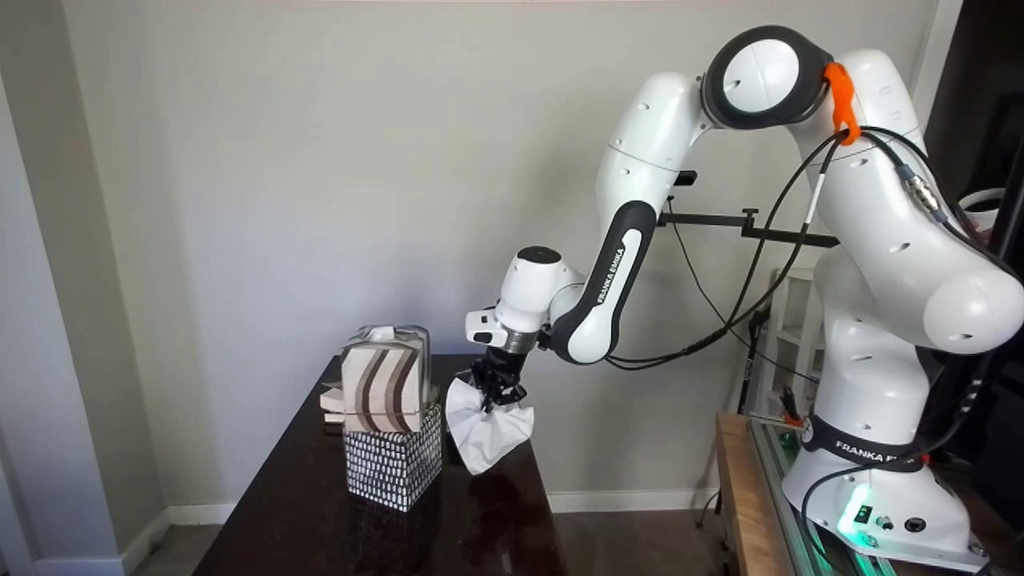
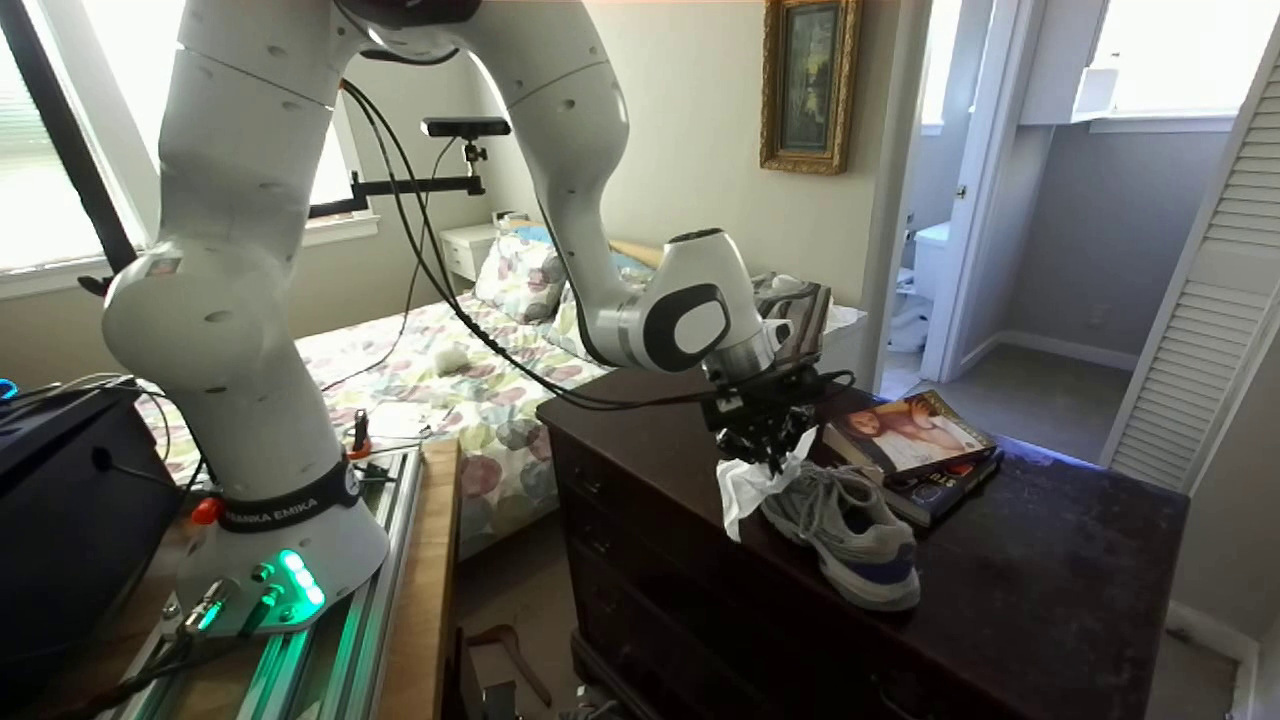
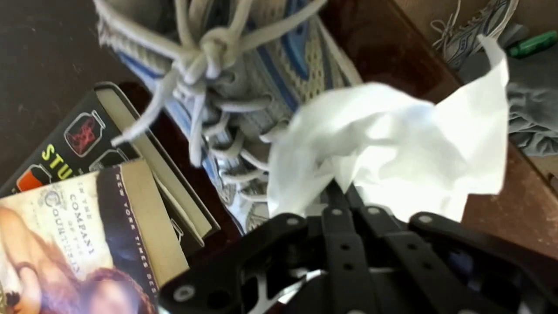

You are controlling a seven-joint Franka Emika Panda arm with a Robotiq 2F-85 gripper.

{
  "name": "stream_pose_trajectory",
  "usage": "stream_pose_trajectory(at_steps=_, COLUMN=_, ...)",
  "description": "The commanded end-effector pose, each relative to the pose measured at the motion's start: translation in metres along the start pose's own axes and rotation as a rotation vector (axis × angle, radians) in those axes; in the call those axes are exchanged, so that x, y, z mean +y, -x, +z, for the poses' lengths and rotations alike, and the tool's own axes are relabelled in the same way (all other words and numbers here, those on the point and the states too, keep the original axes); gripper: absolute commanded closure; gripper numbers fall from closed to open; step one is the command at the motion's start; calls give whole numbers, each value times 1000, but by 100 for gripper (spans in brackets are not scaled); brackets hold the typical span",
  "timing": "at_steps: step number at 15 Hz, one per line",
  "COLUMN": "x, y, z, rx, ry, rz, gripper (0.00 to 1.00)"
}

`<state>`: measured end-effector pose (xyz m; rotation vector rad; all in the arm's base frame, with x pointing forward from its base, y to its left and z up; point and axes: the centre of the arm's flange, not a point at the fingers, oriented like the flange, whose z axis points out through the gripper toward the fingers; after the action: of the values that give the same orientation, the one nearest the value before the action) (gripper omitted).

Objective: Put objects in order and clean up

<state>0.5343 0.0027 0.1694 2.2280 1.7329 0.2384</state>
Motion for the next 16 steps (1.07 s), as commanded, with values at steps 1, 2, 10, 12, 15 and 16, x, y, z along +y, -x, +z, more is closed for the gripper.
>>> stream_pose_trajectory(at_steps=1, x=4, y=-14, z=11, rx=28, ry=15, rz=-33, gripper=100)
stream_pose_trajectory(at_steps=2, x=5, y=-12, z=9, rx=11, ry=16, rz=-30, gripper=100)
stream_pose_trajectory(at_steps=10, x=14, y=43, z=-14, rx=-115, ry=45, rz=66, gripper=100)
stream_pose_trajectory(at_steps=12, x=15, y=48, z=-14, rx=-129, ry=45, rz=76, gripper=100)
stream_pose_trajectory(at_steps=15, x=11, y=38, z=-1, rx=-105, ry=20, rz=60, gripper=100)
stream_pose_trajectory(at_steps=16, x=10, y=31, z=1, rx=-88, ry=12, rz=42, gripper=100)
